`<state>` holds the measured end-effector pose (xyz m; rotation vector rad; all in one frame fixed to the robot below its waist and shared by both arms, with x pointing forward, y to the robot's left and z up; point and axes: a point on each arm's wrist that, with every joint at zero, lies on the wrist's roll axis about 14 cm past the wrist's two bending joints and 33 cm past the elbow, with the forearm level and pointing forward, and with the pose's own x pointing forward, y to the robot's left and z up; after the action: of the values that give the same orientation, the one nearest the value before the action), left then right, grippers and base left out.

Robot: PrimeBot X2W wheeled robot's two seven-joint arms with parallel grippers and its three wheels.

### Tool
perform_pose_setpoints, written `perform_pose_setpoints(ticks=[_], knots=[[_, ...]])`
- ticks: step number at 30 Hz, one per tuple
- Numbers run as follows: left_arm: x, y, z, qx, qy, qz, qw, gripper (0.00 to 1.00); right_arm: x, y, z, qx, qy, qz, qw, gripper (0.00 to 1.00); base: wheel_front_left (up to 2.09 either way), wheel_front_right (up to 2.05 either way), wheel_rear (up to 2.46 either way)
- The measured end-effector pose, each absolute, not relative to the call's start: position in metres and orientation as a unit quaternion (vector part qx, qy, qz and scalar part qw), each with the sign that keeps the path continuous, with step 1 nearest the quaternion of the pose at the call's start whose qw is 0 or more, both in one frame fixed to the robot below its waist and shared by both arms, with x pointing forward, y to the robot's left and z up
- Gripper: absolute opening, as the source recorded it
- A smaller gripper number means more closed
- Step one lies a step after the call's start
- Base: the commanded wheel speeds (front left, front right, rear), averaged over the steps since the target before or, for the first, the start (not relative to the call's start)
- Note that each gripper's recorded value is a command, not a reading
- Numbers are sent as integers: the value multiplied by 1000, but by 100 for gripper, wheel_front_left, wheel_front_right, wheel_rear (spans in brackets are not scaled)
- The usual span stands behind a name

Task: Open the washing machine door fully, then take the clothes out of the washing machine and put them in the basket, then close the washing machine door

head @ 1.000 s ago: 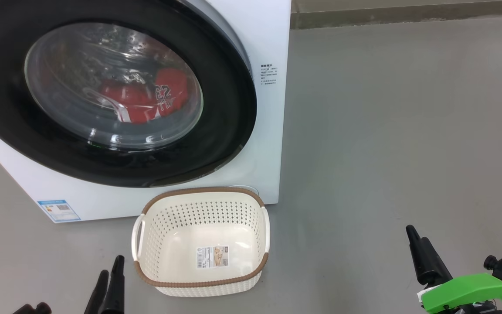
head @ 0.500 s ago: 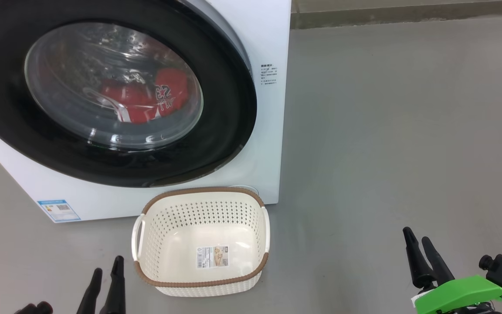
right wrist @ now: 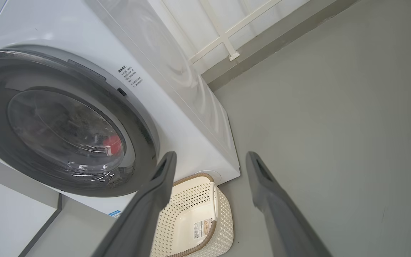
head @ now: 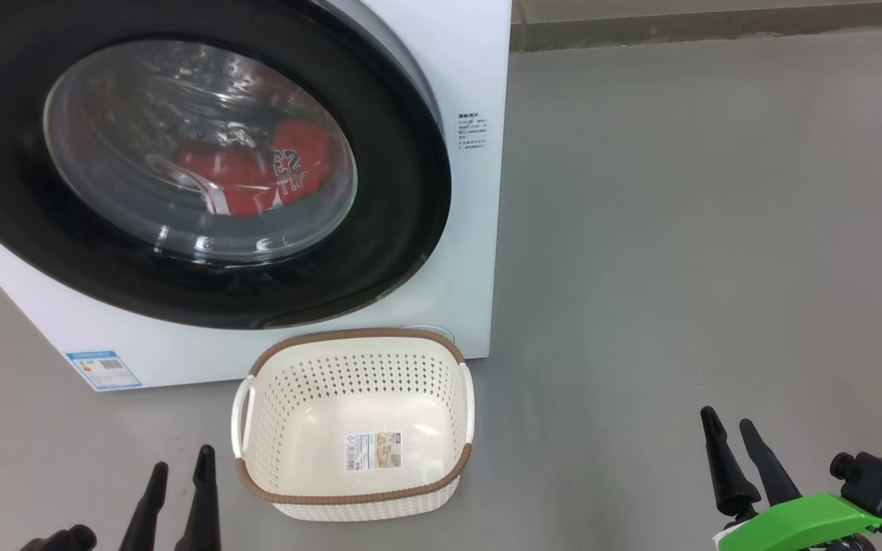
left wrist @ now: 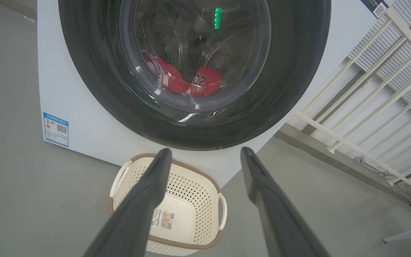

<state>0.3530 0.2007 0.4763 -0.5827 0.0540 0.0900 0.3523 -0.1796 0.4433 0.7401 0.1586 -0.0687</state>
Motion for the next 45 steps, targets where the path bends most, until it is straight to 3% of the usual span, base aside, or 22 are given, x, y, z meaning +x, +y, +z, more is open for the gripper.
perform_pose_setpoints(ticks=[19, 45], knots=[[350, 199, 483, -173, 7, 28, 984, 100, 353, -180, 451, 257, 57, -16, 964, 100, 0, 0, 0], [345, 201, 486, -63, -10, 10, 998, 100, 342, -188, 449, 151, 46, -12, 987, 100, 0, 0, 0]])
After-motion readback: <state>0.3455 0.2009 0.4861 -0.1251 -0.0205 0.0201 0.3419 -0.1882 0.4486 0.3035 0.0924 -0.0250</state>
